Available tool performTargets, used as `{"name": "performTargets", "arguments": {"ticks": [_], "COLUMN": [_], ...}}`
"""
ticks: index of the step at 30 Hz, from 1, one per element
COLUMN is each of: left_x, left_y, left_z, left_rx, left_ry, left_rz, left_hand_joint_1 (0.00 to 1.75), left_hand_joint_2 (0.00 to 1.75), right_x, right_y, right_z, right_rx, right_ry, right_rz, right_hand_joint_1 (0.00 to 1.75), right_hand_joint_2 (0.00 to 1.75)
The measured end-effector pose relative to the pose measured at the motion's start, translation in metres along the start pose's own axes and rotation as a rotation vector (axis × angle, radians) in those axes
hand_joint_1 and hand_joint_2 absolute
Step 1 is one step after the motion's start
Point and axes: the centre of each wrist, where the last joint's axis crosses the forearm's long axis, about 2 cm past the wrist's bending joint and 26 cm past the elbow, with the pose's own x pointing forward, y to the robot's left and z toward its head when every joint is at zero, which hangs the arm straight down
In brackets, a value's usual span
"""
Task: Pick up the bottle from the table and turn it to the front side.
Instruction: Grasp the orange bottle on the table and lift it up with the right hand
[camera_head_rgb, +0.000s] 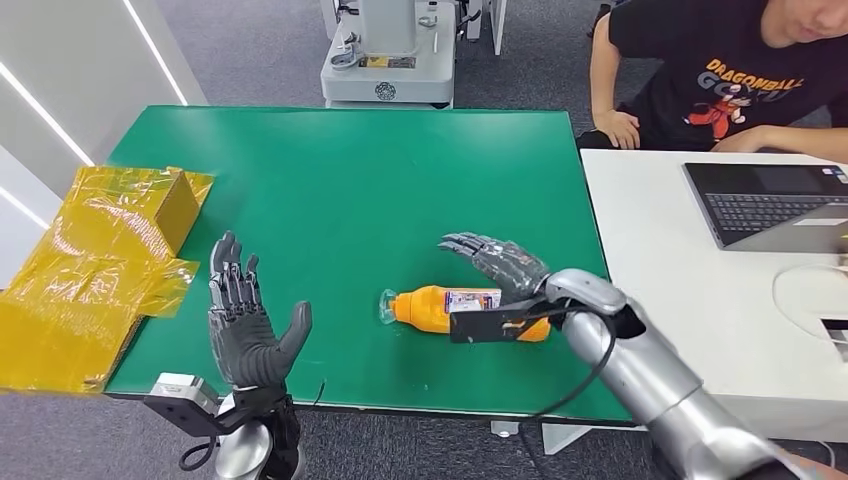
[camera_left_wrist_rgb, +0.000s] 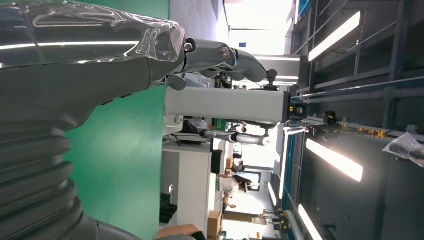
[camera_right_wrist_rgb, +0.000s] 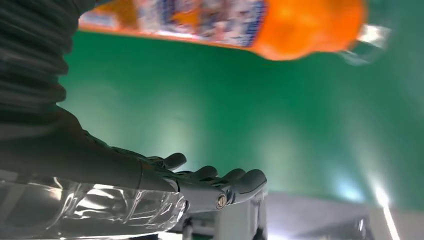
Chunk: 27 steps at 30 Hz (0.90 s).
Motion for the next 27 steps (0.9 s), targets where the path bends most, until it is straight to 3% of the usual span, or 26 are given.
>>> {"name": "performTargets", "arguments": {"ticks": [5,8,17,27], "left_x": [0.0,0.0,0.001,0.003], "left_y": [0.0,-0.001,-0.002,-0.001], "left_z": [0.0,0.001,0.002,0.005], "left_rx": [0.017,0.015,0.016,0.024], "left_ry": [0.002,0.004,0.006,0.006], "left_rz": [-0.002,0.001,0.001,0.001], "left_hand_joint_1": [0.0,0.0,0.0,0.0], "left_hand_joint_2": [1.75,1.75,1.75,1.75], "right_x": [-0.027,-0.036,-0.058,-0.07], "right_y": [-0.062,-0.076,-0.054,-0.021], "right_z": [-0.001,0.001,0.009,0.015], "right_rx": [0.207,0.28,0.386,0.406], "right_ry": [0.083,0.129,0.213,0.23], "right_rz": [0.056,0.06,0.042,0.023], "right_hand_joint_1": [0.0,0.0,0.0,0.0], "right_hand_joint_2": [1.75,1.75,1.75,1.75]}}
